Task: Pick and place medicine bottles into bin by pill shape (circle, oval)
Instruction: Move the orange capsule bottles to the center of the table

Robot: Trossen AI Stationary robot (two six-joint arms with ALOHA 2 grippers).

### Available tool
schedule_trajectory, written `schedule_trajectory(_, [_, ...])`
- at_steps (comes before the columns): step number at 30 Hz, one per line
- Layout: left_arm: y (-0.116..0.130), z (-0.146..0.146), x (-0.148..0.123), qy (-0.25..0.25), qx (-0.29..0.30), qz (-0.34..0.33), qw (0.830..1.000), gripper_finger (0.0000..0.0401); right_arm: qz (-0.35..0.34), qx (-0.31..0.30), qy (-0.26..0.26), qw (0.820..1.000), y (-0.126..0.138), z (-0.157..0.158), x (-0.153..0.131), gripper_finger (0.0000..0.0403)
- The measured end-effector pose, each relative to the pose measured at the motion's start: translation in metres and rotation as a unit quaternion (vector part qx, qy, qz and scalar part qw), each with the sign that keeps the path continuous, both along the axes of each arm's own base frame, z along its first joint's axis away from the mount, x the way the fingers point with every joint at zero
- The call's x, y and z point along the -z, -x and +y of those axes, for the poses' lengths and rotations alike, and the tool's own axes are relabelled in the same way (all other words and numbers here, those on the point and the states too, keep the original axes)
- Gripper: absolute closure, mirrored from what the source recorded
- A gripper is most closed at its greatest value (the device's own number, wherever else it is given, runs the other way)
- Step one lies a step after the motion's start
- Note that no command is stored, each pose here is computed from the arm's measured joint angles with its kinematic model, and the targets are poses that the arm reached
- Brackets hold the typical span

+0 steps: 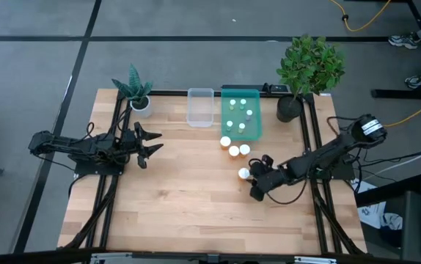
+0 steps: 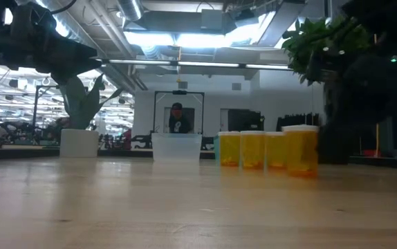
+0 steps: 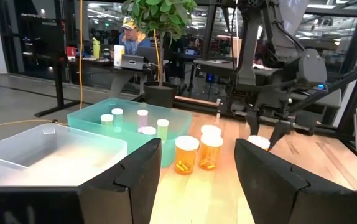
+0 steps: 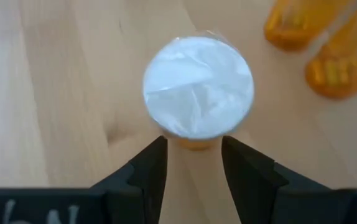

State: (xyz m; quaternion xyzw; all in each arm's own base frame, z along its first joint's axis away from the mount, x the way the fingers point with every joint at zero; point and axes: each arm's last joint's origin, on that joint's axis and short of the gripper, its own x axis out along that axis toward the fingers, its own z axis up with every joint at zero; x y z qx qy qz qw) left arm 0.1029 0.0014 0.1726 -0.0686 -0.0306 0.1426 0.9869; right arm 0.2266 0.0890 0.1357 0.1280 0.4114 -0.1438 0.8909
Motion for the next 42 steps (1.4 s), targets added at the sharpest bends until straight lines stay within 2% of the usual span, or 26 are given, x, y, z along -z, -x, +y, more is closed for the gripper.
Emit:
schedule_trajectory(6, [0.0,0.0,0.0,0.0,0.0,0.0,1.0,0.0206,-0.021,0.035,0.038,0.998,-0.02,-0.001,0.005,0.0249])
schedule_trajectory(11, [0.0,0.0,0.0,0.0,0.0,0.0,1.0,0.0206,-0.011,0.055,0.096,0.994,-0.045,-0.018,0.006,0.0249])
schedule_trajectory(17, [0.0,0.0,0.0,0.0,0.0,0.002,1.0,0.0206,0.006,0.069,0.121,0.99,-0.067,-0.042,0.007,0.0249])
schedule_trajectory(22, [0.0,0.0,0.001,0.0,0.0,0.003,1.0,0.0206,0.007,0.052,0.141,0.989,-0.085,-0.053,0.0,0.0249])
schedule_trajectory(29, [0.0,0.0,0.001,-0.002,0.0,0.004,1.0,0.0206,-0.017,-0.034,0.126,0.991,-0.107,-0.048,-0.025,0.0249])
schedule_trajectory(35, [0.0,0.0,0.001,-0.002,0.0,0.004,1.0,0.0206,0.052,-0.031,0.104,0.993,-0.093,-0.035,-0.049,0.0249])
schedule_trajectory(42, [0.0,0.0,0.001,-0.003,0.0,0.004,1.0,0.0206,0.184,-0.006,0.063,0.981,-0.043,-0.013,-0.066,0.0249])
